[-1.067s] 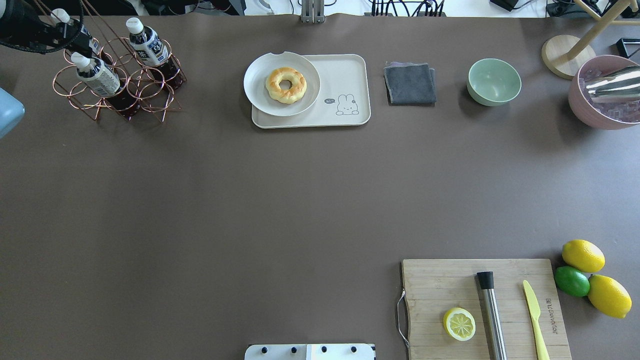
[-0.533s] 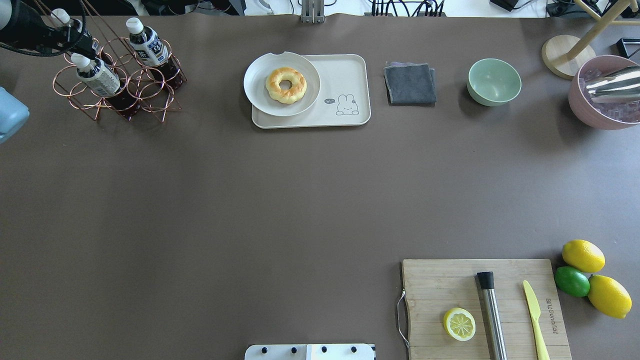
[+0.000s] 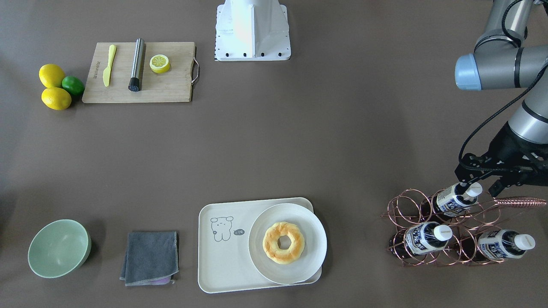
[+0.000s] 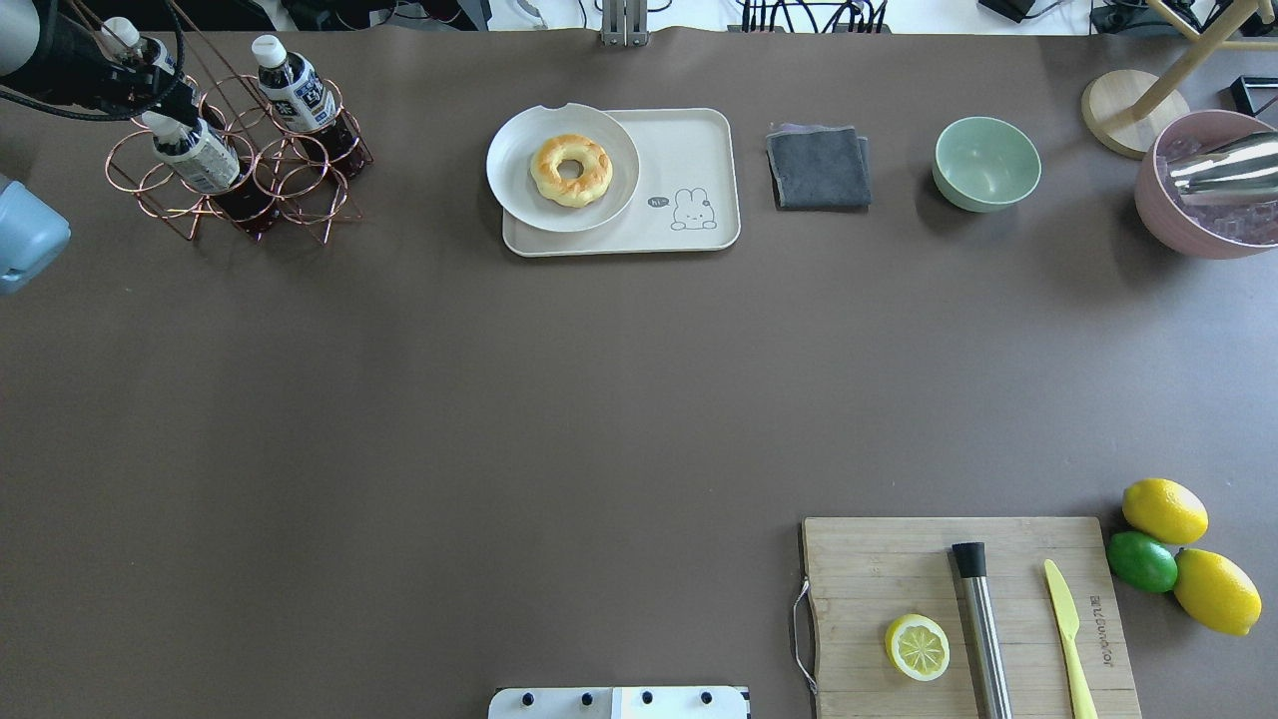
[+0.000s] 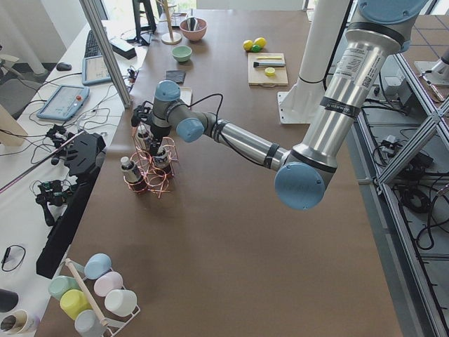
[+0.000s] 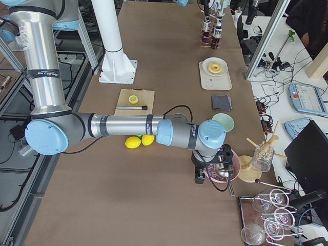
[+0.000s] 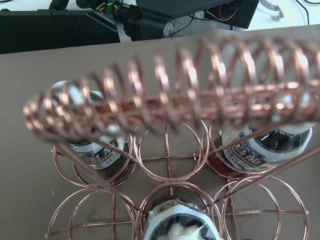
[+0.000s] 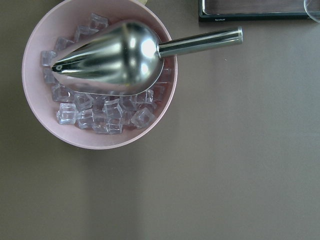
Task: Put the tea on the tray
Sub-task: 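Reach the left gripper down to a tea bottle in the copper rack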
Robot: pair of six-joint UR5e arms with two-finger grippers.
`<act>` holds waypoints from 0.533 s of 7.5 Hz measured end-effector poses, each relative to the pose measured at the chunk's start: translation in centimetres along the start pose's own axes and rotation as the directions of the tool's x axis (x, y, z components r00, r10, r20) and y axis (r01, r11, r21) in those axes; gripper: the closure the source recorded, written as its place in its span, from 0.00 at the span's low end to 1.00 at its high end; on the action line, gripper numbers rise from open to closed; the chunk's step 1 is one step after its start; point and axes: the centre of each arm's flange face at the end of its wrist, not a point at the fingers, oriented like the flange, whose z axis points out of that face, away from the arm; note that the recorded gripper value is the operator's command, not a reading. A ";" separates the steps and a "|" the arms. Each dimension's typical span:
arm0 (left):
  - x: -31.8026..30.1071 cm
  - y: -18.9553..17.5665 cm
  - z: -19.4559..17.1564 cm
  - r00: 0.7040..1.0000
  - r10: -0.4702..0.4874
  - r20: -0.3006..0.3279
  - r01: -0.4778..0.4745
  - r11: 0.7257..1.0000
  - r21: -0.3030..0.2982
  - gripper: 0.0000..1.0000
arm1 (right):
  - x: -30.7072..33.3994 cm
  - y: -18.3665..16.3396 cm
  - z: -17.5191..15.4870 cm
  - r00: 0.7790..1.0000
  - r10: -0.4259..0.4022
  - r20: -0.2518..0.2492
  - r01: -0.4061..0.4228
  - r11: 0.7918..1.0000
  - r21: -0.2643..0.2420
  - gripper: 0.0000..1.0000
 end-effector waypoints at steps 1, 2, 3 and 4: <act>0.1 0.0 -0.1 1.000 0.002 -0.002 -0.002 1.000 0.002 0.37 | 0.0 0.0 0.0 1.000 0.001 0.000 -0.001 1.000 -0.001 0.00; 0.2 0.0 -0.1 1.000 0.004 -0.002 -0.004 1.000 0.002 0.42 | 0.1 0.0 0.1 1.000 0.001 0.000 -0.001 1.000 -0.001 0.00; 0.2 0.0 -0.2 1.000 0.005 -0.003 -0.005 1.000 0.003 0.45 | 0.1 0.0 0.1 1.000 0.000 0.000 0.000 1.000 -0.002 0.00; 0.3 0.0 -0.3 1.000 0.005 -0.004 -0.005 1.000 0.005 0.49 | 0.1 0.0 0.1 1.000 0.000 0.001 0.000 1.000 -0.002 0.00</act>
